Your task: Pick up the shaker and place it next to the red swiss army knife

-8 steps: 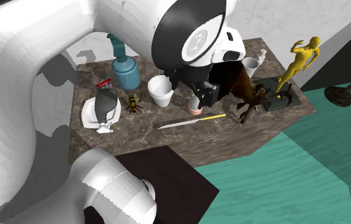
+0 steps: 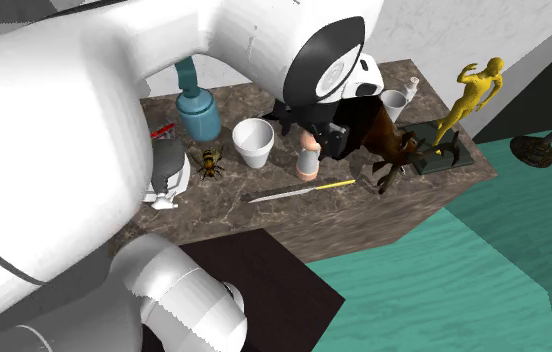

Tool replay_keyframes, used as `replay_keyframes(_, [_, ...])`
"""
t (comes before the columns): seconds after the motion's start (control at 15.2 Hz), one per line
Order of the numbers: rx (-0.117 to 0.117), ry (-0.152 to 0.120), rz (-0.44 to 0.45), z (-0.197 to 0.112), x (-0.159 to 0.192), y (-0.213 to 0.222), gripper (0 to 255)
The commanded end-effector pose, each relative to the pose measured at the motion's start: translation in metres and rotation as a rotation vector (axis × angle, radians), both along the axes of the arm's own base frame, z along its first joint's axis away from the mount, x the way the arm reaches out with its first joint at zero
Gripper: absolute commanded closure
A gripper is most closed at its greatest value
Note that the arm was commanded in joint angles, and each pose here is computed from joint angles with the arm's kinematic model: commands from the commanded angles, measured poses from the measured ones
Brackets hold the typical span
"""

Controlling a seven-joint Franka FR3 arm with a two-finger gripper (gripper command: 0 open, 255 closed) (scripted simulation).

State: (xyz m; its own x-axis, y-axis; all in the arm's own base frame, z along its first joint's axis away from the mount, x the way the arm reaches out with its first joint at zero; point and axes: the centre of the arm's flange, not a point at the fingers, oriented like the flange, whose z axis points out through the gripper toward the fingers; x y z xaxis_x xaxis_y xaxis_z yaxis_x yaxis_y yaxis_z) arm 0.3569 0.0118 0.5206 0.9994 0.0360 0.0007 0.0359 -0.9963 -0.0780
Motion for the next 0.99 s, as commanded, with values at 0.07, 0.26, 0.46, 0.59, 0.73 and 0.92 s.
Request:
replay_keyframes(0.07, [0.011, 0.005, 0.015, -0.026, 0.03, 0.007, 0])
replay_keyframes(0.26, [0.023, 0.011, 0.031, -0.051, 0.06, 0.016, 0])
replay_keyframes(0.46, [0.034, 0.017, 0.046, -0.077, 0.089, 0.026, 0])
replay_keyframes(0.59, [0.038, 0.02, 0.052, -0.087, 0.1, 0.03, 0])
replay_keyframes(0.73, [0.038, 0.02, 0.052, -0.098, 0.1, 0.032, 0])
replay_keyframes(0.92, [0.038, 0.02, 0.052, -0.114, 0.099, 0.033, 0])
